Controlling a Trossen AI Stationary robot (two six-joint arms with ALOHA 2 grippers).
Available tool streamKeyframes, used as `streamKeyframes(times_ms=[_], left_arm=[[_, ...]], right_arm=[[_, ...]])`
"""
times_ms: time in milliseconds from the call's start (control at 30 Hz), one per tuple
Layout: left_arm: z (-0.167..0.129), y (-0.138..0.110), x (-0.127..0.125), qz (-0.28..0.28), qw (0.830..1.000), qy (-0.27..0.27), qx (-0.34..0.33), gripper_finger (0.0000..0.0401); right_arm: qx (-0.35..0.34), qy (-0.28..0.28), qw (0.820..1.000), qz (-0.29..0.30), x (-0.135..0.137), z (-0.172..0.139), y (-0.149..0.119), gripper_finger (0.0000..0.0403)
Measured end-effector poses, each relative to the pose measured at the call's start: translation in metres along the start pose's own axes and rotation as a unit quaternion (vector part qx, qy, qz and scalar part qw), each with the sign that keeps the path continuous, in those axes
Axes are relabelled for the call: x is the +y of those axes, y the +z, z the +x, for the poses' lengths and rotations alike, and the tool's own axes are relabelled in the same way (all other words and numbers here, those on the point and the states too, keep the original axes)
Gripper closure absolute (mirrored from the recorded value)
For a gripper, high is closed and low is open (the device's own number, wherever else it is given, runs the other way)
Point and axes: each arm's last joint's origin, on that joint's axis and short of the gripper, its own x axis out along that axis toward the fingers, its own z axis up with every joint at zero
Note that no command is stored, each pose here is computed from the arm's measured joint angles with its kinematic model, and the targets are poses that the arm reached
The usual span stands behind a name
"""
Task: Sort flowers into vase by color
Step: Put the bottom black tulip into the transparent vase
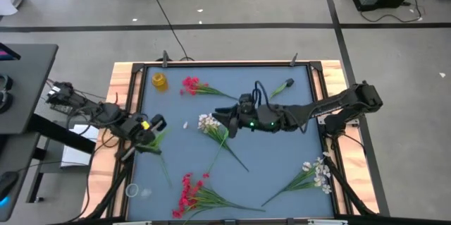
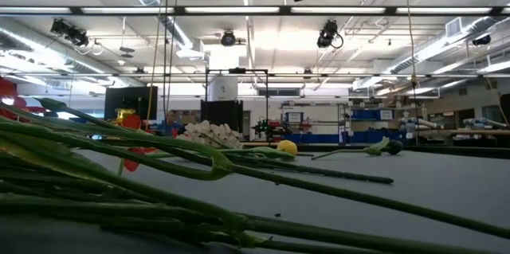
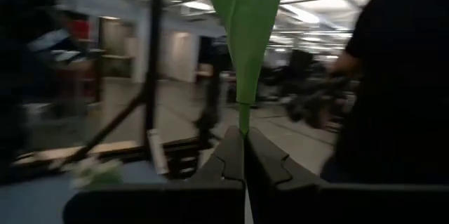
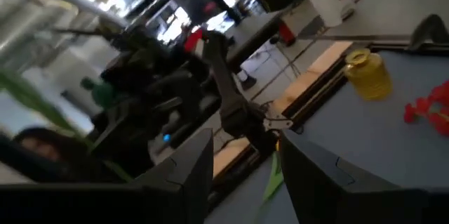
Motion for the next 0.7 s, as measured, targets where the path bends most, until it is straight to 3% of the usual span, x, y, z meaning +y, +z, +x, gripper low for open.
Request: streamKeyframes(times_ms=[267, 700], left_arm=[[-0.005, 0.005, -0.013, -0.003, 0.998, -0.057, -0.016, 0.0401], [-0.005, 0.008, -0.029, 0.0, 0.987, -0.158, -0.033, 0.0401]], right_arm=[[-0.035, -0.001, 0.998, 0.046, 0.015, -0.003, -0.026, 0.0233], [-0.06, -0.02, 0.997, 0.05, 0.029, -0.017, -0.038, 0.0234]])
